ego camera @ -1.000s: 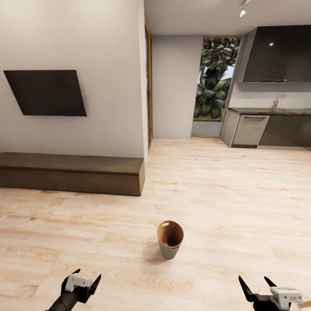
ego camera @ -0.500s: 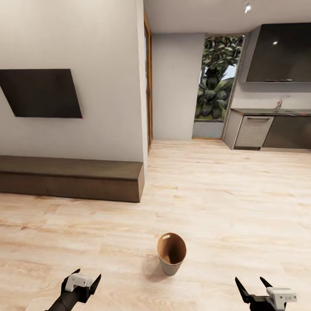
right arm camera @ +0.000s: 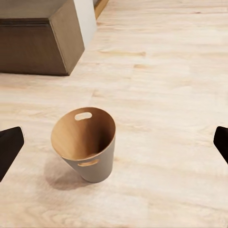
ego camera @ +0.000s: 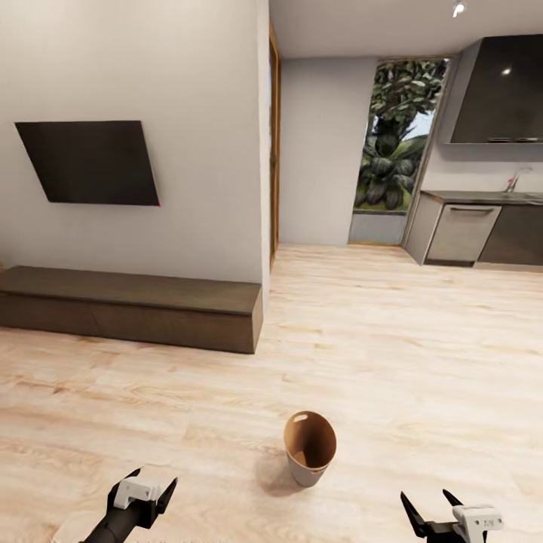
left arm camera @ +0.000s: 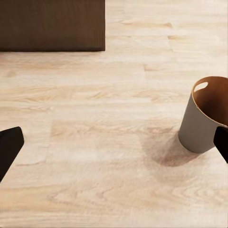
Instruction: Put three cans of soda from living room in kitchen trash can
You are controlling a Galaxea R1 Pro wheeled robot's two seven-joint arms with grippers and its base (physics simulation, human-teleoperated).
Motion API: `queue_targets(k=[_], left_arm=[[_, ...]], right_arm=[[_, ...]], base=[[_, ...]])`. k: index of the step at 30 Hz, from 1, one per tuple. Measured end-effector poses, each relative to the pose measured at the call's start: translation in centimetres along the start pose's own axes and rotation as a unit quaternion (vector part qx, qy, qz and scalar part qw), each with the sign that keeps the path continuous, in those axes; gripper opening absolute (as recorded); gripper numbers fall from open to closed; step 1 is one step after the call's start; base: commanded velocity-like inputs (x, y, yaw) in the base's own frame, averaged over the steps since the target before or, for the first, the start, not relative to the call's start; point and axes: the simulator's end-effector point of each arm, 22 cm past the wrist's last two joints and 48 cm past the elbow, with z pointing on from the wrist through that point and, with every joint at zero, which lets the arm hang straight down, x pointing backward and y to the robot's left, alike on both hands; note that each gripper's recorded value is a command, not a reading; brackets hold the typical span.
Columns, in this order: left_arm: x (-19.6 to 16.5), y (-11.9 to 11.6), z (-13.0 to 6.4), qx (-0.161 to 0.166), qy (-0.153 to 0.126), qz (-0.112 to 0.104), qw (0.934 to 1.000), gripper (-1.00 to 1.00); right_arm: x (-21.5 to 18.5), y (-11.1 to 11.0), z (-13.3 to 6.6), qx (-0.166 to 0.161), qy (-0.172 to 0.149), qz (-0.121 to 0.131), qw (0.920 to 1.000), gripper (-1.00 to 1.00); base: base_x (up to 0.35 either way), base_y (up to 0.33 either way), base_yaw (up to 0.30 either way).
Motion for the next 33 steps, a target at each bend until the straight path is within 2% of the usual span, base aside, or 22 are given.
queue_targets(k=[13, 23, 33], left_arm=[[-0.01, 0.03, 0.0, -0.001, 0.0, 0.001, 1.0, 1.0], [0.03, -0.01, 0.01, -0.001, 0.0, -0.001, 1.0, 1.0], [0.08, 0.05, 0.0, -0.002, 0.002, -0.001, 1.0, 1.0]], right_arm=[[0.01, 0.03, 0.01, 0.0, 0.0, 0.0, 1.0, 1.0], [0.02, 0.03, 0.01, 0.0, 0.0, 0.0, 1.0, 1.0], [0.01, 0.03, 0.01, 0.0, 0.0, 0.0, 1.0, 1.0]], base=[[0.0, 0.0, 0.22], [0.009, 0.0, 0.11], [0.258, 0.0, 0.006]])
